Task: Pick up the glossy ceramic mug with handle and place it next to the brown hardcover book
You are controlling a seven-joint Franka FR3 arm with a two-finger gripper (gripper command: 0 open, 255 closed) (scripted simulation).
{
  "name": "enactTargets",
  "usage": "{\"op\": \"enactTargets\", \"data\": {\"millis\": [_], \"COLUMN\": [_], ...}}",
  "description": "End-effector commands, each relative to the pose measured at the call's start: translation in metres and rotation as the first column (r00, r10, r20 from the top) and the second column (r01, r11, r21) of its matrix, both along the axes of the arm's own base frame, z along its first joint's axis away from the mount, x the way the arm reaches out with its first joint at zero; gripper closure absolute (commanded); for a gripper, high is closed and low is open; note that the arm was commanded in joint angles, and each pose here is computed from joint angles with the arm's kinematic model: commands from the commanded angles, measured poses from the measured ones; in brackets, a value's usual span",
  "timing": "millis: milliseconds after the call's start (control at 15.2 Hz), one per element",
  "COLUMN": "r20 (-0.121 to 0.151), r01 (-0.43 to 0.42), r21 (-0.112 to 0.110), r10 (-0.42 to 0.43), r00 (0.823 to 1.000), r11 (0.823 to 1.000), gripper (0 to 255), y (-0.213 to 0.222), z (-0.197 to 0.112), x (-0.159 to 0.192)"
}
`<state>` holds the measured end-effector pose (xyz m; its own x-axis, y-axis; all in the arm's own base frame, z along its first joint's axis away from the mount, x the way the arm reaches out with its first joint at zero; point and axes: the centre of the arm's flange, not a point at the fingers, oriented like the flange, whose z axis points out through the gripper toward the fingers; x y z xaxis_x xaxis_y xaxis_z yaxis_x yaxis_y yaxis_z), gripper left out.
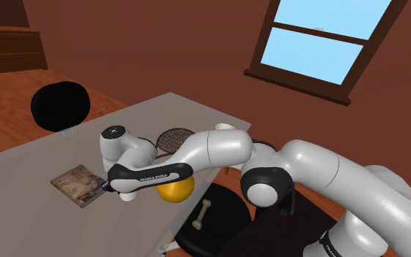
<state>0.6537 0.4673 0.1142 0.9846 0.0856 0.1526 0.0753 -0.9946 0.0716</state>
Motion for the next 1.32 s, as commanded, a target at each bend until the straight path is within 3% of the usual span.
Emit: {"op": "enactTargets", "data": {"millis": [0,198,264,594,858,1254], "r20": [0.001,0.001,0.001,0.001,0.001,0.001], "r01": [0.000,0.000,0.000,0.000,0.000,0.000], "r21": [0.000,0.000,0.000,0.000,0.000,0.000], "r10": [0.000,0.000,0.000,0.000,0.000,0.000], "r00": [1.000,1.000,1.000,1.000,1.000,1.000], "r11": [1.000,1.000,1.000,1.000,1.000,1.000], "gripper": [255,255,0,0,0,0], "y": [0.000,0.000,0.000,0.000,0.003,0.003], "z": [0.000,0.000,0.000,0.000,0.049,0.049], "x": [0.000,0.000,0.000,0.000,-0.008,-0.008]}}
